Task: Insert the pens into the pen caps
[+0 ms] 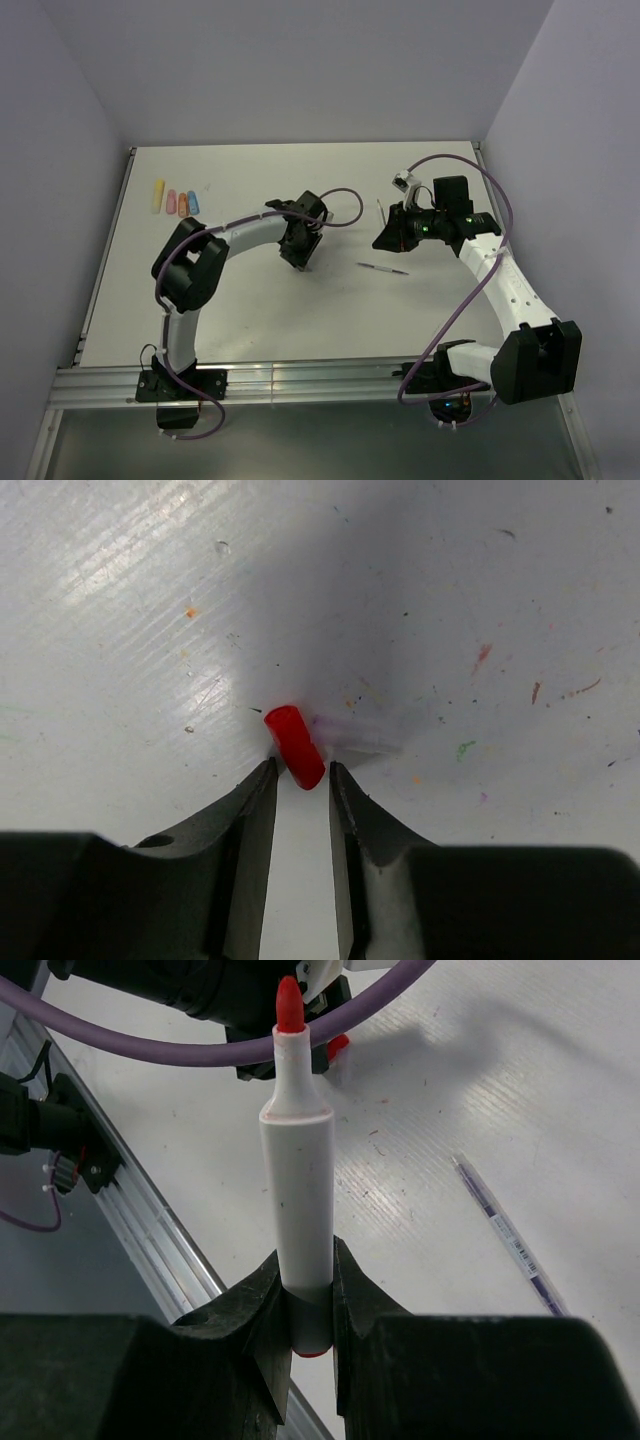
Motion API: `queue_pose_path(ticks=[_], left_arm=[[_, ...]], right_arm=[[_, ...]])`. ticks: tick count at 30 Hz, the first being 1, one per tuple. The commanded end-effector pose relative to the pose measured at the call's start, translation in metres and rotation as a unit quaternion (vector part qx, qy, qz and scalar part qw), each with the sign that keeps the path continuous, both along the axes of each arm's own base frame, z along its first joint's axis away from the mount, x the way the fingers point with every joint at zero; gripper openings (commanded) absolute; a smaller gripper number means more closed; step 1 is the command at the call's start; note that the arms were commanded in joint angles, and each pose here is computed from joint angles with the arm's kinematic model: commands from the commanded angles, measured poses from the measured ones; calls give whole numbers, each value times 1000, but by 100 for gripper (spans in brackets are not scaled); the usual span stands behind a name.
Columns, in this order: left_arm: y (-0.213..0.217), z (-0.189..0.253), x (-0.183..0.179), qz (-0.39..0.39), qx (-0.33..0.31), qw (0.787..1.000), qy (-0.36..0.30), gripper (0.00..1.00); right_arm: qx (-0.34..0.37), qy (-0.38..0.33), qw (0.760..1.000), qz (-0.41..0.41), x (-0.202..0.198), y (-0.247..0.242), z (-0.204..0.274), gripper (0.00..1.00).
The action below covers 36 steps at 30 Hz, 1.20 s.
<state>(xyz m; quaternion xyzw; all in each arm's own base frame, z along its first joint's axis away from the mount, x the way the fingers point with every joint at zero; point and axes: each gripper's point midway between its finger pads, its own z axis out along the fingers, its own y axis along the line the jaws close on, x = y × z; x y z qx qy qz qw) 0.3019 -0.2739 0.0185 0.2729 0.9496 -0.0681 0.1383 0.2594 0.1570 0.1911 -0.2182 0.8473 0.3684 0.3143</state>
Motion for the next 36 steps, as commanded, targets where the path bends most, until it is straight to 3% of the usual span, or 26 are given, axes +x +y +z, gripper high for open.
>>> queue_pose_path(ticks=[1, 20, 27, 31, 36], left_arm=[[-7, 0, 15, 13, 4, 1000, -24, 32], [-10, -20, 23, 19, 4, 1000, -16, 25], [-3, -8, 30, 26, -2, 1000, -15, 0], [-1, 44, 60, 20, -47, 997, -66, 0], [14, 175, 104, 43, -134, 968, -208, 0]], right_arm=[[-2, -27, 1000, 0, 8, -3, 14, 0], [-22, -54, 998, 0, 21, -8, 20, 0], [-16, -86, 996, 8, 47, -3, 44, 0], [9, -125, 992, 6, 68, 5, 73, 0], [31, -187, 982, -7, 100, 9, 129, 0]])
